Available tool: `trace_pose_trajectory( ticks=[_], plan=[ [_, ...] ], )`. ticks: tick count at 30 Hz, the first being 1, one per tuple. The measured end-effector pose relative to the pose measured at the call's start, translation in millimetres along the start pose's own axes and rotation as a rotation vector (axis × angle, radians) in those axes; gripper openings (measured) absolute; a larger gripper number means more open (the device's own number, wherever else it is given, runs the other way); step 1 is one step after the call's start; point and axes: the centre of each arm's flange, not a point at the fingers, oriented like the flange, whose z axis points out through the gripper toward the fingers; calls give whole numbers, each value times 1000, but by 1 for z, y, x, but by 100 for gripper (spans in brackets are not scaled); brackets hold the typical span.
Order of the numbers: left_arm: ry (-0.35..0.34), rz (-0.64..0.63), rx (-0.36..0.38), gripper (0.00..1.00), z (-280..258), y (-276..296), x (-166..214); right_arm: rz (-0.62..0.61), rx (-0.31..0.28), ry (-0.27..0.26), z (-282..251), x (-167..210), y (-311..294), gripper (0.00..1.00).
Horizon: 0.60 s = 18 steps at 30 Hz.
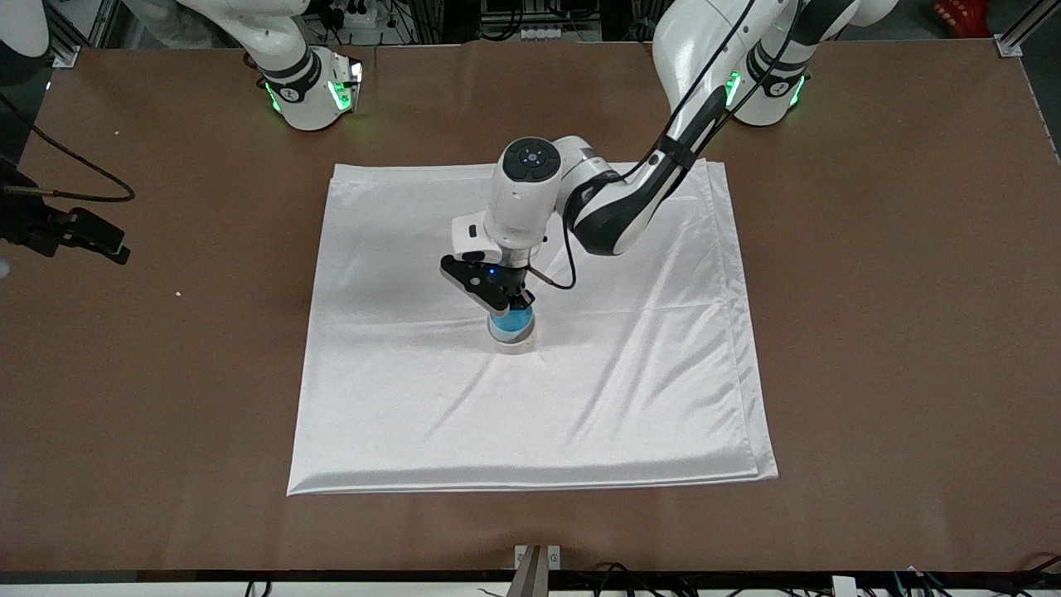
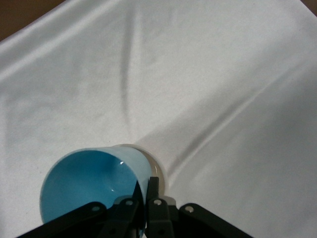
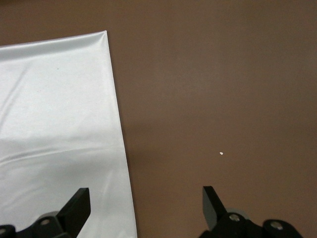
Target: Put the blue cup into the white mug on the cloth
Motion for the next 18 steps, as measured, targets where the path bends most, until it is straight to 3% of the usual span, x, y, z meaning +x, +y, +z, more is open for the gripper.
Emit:
trace_pose_trajectory(
  ticks=[18],
  plan=[
    [-14, 21, -1, 4, 10, 11, -6, -49, 0, 21, -37, -28, -27, 100]
  ],
)
